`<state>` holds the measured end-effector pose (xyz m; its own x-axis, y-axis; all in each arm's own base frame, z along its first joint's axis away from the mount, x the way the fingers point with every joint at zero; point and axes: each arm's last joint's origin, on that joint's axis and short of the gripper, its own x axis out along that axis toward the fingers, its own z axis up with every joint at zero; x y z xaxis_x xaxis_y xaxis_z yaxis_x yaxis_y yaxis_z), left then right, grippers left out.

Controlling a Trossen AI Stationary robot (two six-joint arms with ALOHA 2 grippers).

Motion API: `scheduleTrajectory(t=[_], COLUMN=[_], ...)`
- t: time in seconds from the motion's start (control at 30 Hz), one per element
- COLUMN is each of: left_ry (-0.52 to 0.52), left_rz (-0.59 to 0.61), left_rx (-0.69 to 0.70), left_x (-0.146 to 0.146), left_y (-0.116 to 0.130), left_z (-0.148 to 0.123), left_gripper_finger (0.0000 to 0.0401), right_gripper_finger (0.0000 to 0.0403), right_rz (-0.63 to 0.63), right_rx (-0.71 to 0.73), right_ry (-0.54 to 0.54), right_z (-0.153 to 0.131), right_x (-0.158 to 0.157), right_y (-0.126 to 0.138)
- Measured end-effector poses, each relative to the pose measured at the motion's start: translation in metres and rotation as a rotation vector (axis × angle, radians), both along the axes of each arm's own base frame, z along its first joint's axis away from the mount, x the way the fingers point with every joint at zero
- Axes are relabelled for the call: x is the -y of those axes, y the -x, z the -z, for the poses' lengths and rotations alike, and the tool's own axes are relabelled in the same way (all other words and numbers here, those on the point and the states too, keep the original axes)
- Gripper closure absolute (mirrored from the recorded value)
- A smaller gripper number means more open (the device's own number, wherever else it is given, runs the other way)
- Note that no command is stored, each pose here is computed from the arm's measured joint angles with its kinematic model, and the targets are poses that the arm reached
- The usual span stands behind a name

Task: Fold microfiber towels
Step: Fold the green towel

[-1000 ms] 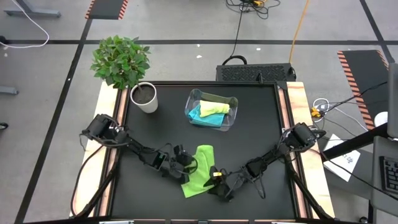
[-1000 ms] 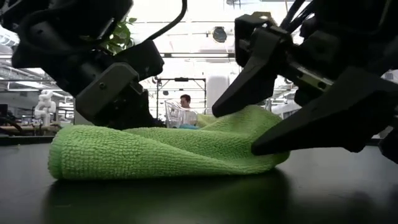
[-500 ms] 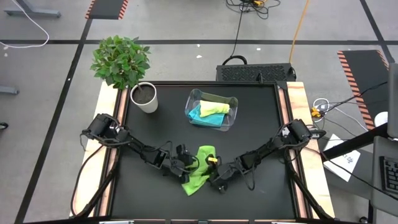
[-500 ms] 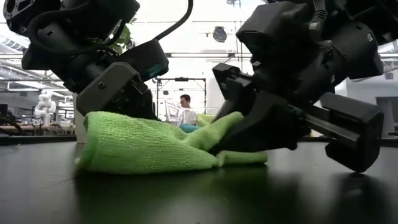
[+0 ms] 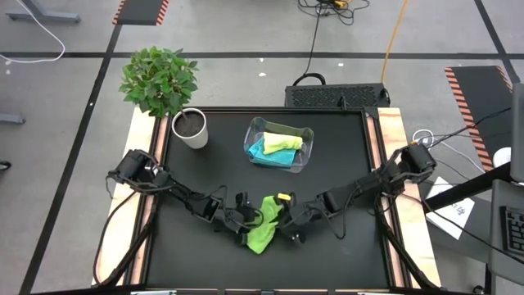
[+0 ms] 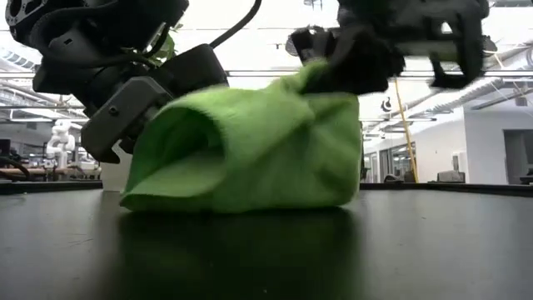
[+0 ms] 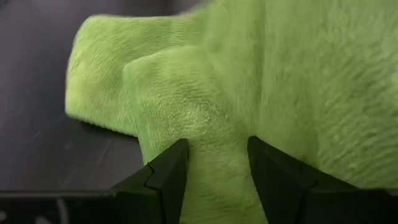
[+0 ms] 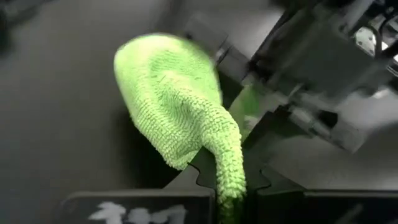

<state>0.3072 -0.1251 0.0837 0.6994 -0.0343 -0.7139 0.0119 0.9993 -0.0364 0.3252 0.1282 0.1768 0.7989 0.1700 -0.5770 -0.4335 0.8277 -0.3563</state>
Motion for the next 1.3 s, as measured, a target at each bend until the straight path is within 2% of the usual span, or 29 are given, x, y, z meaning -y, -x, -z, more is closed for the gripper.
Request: scheduleTrajectory(t=[0.13,0.27,0.6,0.8,0.9,1.07,1.3], left_ry=[-0.013,-0.028,-0.043,-0.074,-0.088,-0.152,-0.252], left_rz=[0.051,0.067,0.098,0.117,0.106,0.088,0.062], left_rx=[0.025,0.036,0.066,0.105,0.118,0.140,0.092], left_x=[0.005,0.009,0.014,0.019,0.021,0.025,0.025], left_y=[0.000,0.002,-0.002,-0.002,-0.001,0.002,0.015], left_z=[-0.001,-0.001,0.015,0.014,0.013,0.006,-0.014], left_gripper_finger=[0.0227,0.0233,0.0327,0.0359,0.0353,0.0320,0.0285], right_gripper_finger=[0.0397,0.0398,0.0398,0.0398,0.0398,0.0399,0.0399], right_rz=[0.008,-0.006,0.019,0.018,0.025,0.012,0.009], right_rx=[-0.037,-0.067,-0.132,-0.185,-0.204,-0.215,-0.230], right_ry=[-0.094,-0.167,-0.348,-0.455,-0.457,-0.468,-0.480], right_z=[-0.016,-0.011,0.013,0.024,0.025,0.025,0.026], right_x=[0.020,0.043,0.088,0.109,0.111,0.110,0.108], right_y=[-0.010,-0.021,-0.039,-0.041,-0.040,-0.040,-0.039])
